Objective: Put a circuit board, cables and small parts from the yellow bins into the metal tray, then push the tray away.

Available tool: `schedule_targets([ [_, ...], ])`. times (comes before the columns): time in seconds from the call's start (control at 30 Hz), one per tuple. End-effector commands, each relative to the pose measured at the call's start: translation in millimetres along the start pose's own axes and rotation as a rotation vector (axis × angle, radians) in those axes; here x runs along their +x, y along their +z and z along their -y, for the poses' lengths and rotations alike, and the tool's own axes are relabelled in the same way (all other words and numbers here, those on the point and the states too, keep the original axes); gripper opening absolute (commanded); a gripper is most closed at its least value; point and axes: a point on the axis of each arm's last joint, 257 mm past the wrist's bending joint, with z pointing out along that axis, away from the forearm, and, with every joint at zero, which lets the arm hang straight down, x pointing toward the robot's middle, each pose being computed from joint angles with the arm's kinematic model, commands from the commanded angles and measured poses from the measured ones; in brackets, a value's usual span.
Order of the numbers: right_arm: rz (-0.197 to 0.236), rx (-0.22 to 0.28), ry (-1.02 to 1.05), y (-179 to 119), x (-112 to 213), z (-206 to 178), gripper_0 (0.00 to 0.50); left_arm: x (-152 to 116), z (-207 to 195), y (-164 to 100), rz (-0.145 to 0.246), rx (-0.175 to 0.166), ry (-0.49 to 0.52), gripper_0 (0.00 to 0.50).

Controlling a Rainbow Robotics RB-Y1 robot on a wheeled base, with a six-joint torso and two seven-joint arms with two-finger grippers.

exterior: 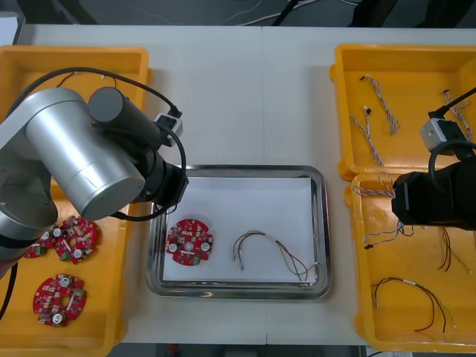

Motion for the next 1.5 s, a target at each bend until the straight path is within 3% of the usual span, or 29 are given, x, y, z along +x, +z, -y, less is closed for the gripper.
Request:
schedule_targets([
  [0.03, -0.005, 0.01, -0.006, -2, 8, -2, 0.0, -1, 28, 0, 0.029, 0.043, -0.065, 0.0],
  [0.37, -0.005, 0.01, -0.006, -2, 8, -2, 0.0, 1, 37, 17, 0.019, 0.062, -0.079, 0.0],
  [1.13, -0.005, 0.01, -0.006, -2, 8, -2, 0.0, 15, 42, 42, -0.018, 0.04, -0.069, 0.0],
  [1.5, -0.005, 0.01, -0.006, -2, 8, -2, 0.0, 9, 40, 49, -0.002, 0.035, -0.076, 0.0],
])
